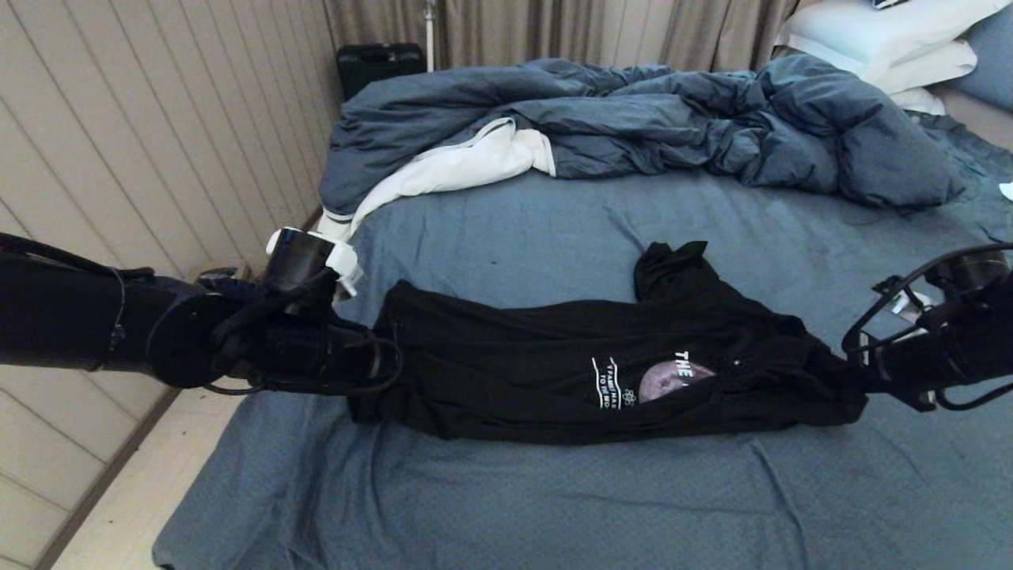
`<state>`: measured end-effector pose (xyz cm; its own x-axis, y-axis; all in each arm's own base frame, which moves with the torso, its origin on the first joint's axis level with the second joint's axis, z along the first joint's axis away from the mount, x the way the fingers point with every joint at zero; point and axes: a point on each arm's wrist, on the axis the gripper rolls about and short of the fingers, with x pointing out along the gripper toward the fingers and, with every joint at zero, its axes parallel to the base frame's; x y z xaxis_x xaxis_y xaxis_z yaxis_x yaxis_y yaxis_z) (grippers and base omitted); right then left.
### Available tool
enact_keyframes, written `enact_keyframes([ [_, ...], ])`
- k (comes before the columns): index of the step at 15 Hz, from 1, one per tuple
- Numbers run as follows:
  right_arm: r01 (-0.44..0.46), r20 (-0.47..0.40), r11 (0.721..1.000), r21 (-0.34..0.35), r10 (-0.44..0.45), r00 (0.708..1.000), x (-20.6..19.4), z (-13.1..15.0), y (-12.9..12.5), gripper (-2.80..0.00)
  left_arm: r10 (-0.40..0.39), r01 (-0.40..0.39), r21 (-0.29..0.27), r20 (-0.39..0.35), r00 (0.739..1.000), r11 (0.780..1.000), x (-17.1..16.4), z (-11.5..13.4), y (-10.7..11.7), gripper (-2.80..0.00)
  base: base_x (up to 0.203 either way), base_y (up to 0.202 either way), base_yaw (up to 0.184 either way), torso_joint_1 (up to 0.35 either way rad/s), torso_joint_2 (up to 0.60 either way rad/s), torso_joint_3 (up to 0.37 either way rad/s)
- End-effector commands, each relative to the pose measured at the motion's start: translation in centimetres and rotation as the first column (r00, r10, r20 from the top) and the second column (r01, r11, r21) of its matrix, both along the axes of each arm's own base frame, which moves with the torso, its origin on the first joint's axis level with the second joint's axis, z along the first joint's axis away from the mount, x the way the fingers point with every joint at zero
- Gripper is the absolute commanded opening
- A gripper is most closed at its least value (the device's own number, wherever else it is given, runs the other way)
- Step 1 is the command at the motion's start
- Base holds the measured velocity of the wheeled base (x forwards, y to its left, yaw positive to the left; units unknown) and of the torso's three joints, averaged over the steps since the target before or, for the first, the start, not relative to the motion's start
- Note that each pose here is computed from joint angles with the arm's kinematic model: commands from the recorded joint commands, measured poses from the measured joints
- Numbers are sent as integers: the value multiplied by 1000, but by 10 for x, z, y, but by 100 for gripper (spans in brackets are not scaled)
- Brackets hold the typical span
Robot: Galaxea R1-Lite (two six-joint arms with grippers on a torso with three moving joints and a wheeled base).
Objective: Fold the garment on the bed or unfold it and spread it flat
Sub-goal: Fold the black T-shirt
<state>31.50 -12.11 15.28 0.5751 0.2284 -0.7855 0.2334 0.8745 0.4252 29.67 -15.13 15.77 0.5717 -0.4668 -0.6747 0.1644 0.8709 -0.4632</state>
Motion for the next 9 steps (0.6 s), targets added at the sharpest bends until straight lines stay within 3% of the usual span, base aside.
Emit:
enact_keyframes([
  [1, 3, 13, 1000, -4, -3, 1000, -9, 8, 2, -280, 0, 0, -12, 20, 1000, 1000, -8, 13, 3, -280, 0, 0, 0, 0, 0, 0],
  [9, -17, -75, 1000, -7, 16, 997, -46, 21, -14, -280, -41, 42, 22, -17, 999, 999, -40, 33, 10, -280, 0, 0, 0, 0, 0, 0],
])
